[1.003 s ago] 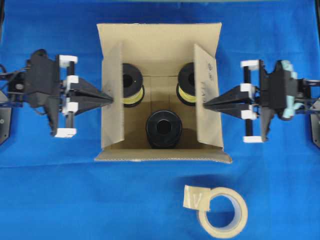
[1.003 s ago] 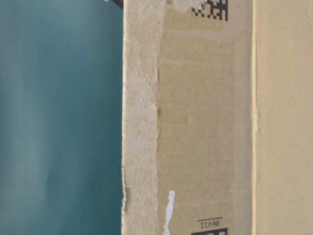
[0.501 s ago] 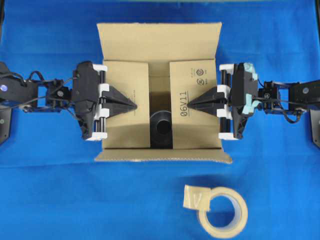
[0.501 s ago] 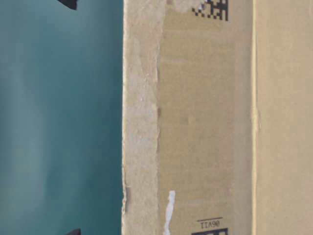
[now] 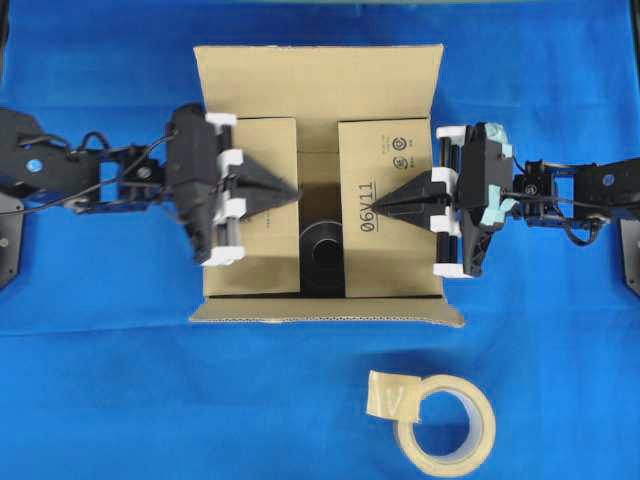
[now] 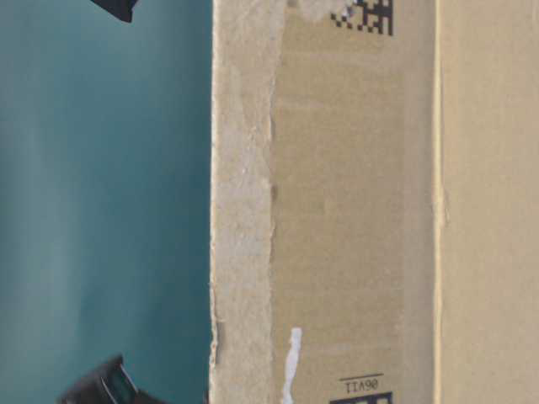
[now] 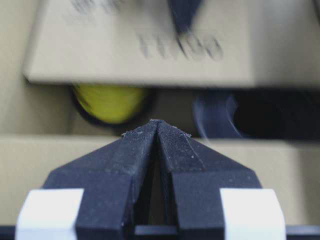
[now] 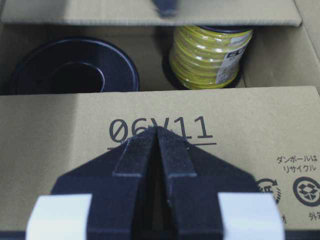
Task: Close the cardboard box.
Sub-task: 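Hold the left flap down with the left gripper, withdraw right gripper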
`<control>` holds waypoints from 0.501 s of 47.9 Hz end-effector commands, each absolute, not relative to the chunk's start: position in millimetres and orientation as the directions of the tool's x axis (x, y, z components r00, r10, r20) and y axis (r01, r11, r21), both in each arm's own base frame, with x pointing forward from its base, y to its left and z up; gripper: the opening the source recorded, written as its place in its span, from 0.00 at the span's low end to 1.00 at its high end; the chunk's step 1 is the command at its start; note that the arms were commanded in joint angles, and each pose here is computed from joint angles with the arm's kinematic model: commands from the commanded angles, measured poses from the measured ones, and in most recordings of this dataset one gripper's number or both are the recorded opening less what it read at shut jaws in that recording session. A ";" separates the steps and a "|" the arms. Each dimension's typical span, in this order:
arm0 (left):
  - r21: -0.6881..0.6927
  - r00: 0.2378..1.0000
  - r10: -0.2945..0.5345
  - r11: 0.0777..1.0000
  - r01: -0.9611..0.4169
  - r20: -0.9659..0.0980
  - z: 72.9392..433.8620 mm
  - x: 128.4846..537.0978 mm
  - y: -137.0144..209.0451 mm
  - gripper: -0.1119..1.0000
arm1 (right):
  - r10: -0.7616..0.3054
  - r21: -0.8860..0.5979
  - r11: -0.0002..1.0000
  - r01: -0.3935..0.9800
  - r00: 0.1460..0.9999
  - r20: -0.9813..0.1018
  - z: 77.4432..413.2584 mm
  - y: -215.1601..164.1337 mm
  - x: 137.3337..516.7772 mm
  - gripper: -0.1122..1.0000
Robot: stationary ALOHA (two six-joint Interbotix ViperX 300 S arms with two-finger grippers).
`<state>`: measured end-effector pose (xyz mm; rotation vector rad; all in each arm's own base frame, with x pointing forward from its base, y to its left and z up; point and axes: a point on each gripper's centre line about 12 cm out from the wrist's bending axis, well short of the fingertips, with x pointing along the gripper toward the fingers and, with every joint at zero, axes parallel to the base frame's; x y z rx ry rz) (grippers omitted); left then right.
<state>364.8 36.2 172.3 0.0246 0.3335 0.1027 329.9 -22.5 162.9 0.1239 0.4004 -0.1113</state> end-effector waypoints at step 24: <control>0.193 0.942 0.243 0.961 -0.200 -0.231 192.6 423.5 103.9 0.10 | -0.082 0.101 0.987 0.127 0.927 -0.367 171.3 -21.4 335.4 0.10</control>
